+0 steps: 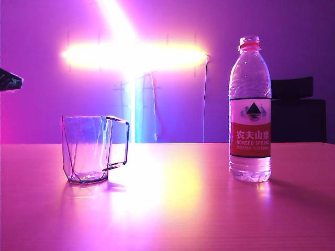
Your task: Pick up the mineral water bottle on the table and pour water into the mug until it's half full.
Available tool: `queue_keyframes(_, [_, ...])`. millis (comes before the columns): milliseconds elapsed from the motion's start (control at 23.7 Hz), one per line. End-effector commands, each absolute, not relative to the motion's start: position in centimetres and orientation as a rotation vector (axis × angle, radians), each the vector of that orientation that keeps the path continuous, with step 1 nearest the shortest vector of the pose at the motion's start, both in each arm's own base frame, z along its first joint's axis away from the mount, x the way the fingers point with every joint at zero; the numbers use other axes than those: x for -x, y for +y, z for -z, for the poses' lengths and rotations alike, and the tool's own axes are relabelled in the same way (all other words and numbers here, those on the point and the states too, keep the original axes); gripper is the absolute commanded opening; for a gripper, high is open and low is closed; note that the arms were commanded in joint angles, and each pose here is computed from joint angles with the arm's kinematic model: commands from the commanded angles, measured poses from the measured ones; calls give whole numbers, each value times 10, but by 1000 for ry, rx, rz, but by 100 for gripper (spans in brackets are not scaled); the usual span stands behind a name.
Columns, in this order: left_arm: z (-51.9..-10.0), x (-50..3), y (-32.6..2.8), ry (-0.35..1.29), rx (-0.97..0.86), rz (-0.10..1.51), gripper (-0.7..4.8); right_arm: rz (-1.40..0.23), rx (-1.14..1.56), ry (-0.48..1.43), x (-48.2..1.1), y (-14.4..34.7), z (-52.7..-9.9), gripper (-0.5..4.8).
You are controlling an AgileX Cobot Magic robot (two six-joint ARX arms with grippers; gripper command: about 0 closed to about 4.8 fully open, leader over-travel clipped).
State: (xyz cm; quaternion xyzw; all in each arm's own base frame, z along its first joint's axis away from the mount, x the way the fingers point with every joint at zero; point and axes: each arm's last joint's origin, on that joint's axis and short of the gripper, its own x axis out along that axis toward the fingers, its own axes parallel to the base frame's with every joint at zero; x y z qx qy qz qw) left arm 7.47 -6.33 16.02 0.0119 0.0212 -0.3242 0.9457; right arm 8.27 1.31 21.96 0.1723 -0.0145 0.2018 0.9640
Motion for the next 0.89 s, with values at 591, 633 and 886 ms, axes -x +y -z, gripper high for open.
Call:
queue_keyframes(591, [-163, -75, -63, 28, -15, 652, -2, -529, 43, 161, -178, 73, -202, 479])
queue_keyframes(633, [-163, -75, -63, 28, -15, 652, -2, -504, 38, 159, -184, 75, -198, 479])
queue_keyframes(886, [-162, -75, -63, 32, -17, 652, -2, -450, -10, 173, -209, 83, -172, 479])
